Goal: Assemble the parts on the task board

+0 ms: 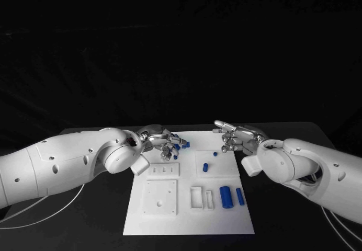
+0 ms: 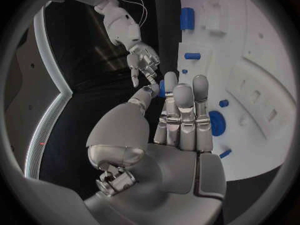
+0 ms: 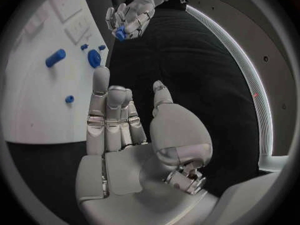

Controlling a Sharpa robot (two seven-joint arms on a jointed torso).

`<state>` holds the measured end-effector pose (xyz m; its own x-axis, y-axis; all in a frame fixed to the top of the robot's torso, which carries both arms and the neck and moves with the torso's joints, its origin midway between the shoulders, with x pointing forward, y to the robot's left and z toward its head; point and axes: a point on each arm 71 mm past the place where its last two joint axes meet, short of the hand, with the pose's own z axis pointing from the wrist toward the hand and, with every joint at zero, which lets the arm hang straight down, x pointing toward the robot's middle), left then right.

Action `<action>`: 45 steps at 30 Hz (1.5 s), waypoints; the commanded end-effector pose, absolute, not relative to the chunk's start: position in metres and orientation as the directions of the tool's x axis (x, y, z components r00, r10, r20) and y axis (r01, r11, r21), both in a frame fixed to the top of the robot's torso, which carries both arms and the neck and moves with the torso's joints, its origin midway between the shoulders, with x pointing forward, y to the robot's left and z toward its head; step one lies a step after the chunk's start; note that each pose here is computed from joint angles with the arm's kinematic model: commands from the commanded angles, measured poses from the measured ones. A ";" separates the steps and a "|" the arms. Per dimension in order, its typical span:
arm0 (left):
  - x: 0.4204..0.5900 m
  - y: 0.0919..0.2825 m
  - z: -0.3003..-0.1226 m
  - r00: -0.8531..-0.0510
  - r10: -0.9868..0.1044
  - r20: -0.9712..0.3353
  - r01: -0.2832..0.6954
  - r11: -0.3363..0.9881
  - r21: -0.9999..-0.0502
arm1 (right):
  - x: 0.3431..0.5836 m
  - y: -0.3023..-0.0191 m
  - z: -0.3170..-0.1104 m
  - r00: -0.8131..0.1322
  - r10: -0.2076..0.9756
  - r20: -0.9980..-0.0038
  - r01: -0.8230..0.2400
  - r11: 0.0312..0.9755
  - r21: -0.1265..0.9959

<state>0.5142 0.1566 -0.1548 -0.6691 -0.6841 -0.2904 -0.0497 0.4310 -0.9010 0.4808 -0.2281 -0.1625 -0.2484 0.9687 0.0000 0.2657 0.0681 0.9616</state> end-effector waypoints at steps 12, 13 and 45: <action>0.514 0.182 -0.152 -0.605 -0.626 -0.492 -0.108 0.677 -0.728 | 0.541 -0.265 -0.119 -0.193 0.949 -0.249 -0.084 0.236 0.968; 0.514 0.184 -0.153 -0.597 -0.625 -0.504 -0.114 0.687 -0.717 | 0.545 -0.266 -0.117 -0.185 0.947 -0.262 -0.102 0.247 0.964; 0.507 0.172 -0.188 -0.461 -0.495 -0.737 -0.081 0.850 -0.521 | 0.584 -0.253 -0.099 -0.077 0.905 -0.419 -0.334 0.373 0.866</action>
<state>0.5068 0.1727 -0.1884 -0.4718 -0.5127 -0.7173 -0.0870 0.8366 -0.5408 0.5854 -0.2581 -0.1013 -0.0639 0.9303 -0.3611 -0.2862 0.3296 0.8997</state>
